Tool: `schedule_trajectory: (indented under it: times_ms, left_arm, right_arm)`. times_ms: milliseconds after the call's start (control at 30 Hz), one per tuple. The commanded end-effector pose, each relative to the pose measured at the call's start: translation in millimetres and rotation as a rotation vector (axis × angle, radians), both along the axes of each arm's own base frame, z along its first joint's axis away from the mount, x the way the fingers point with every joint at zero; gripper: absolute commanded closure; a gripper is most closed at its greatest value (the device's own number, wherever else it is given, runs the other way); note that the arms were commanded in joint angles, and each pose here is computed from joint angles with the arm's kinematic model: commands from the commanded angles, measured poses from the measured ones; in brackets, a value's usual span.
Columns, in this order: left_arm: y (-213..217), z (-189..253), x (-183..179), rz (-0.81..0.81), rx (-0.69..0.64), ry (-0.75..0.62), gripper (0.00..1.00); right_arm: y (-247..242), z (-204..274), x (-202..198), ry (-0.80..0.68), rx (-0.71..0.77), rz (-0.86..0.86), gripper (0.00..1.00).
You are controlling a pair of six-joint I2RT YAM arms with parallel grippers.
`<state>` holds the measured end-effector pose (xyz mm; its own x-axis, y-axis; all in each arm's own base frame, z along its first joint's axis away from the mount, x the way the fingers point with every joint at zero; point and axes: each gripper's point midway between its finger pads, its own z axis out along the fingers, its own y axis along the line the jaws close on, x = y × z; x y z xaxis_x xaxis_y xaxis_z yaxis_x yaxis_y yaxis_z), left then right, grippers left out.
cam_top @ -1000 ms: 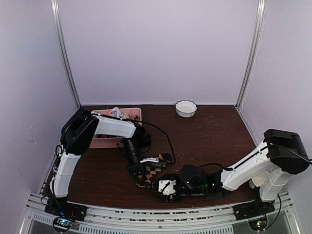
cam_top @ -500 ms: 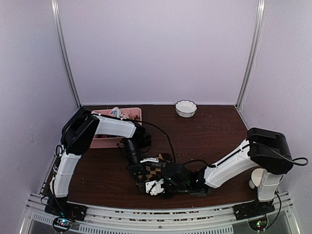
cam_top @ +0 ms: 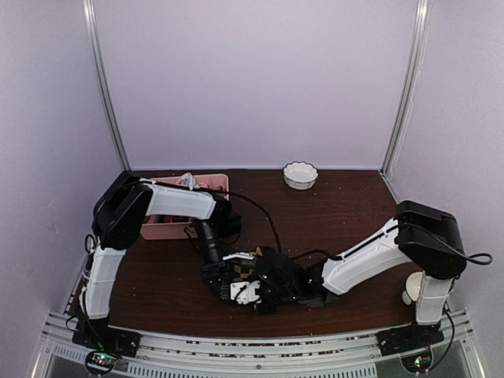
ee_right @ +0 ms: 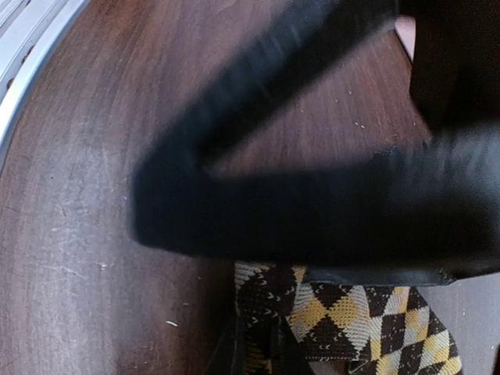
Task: Roll the socks
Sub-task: Roll the sock at the center of the board.
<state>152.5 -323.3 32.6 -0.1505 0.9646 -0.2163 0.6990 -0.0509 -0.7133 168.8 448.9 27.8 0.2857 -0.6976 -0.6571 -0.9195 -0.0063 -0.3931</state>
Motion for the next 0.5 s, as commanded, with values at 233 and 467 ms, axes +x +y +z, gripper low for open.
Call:
schedule_trajectory:
  times_ms: [233,467]
  left_arm:
    - [1,38,74,0.078,-0.167,-0.464,0.02]
    - [15,42,77,0.122,-0.19,-0.527,0.02]
  right_arm:
    - [-52,-68,-32,0.448,-0.238,-0.131,1.0]
    - [-56,-79,-35,0.695,-0.208,-0.234,1.0]
